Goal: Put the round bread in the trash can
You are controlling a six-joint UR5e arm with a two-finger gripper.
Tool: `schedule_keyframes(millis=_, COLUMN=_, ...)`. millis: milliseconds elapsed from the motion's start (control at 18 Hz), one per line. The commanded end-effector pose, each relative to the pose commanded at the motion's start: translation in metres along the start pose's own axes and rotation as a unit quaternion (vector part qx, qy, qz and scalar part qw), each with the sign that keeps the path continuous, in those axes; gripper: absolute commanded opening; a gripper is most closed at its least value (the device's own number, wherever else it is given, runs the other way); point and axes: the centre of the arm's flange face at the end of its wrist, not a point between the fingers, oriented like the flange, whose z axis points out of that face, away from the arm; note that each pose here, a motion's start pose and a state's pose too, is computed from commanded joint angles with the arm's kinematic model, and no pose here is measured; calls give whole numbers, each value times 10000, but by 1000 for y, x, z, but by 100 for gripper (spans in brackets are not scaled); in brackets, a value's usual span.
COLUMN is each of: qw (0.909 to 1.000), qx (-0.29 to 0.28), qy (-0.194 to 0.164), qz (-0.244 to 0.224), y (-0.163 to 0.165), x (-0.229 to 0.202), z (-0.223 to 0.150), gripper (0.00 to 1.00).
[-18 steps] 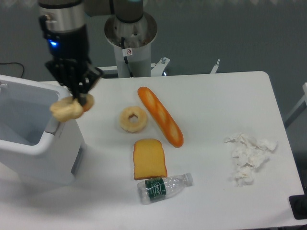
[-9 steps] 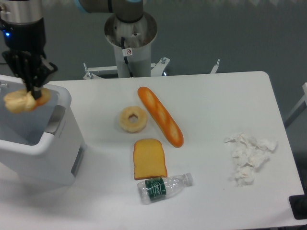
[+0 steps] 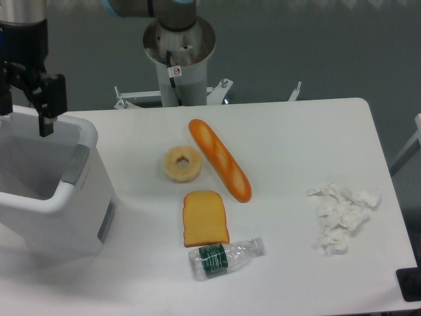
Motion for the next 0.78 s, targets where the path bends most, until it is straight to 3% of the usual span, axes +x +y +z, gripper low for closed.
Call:
schedule_keyframes(millis=111, qw=9976, qx=-472, qy=-479, qz=157, y=23, x=-50, z=16, gripper=100)
schedule_keyframes(millis=167, qw=9961, qx=-644, qy=-523, qz=307, y=33, x=-73, z=24, gripper=100)
schedule_keyframes(millis=333, qw=9919, qx=-1101, qy=-420, qz=475, y=67, x=-137, z=53, gripper=100)
schedule_keyframes(millis=444, qw=9910, qx=-1243, qy=-376, qz=332, y=86, x=-174, z=70, gripper=100)
schedule_keyframes(millis=778, qw=9855, qx=-1577, qy=-132, qz=618, y=126, x=-232, z=109, gripper=100)
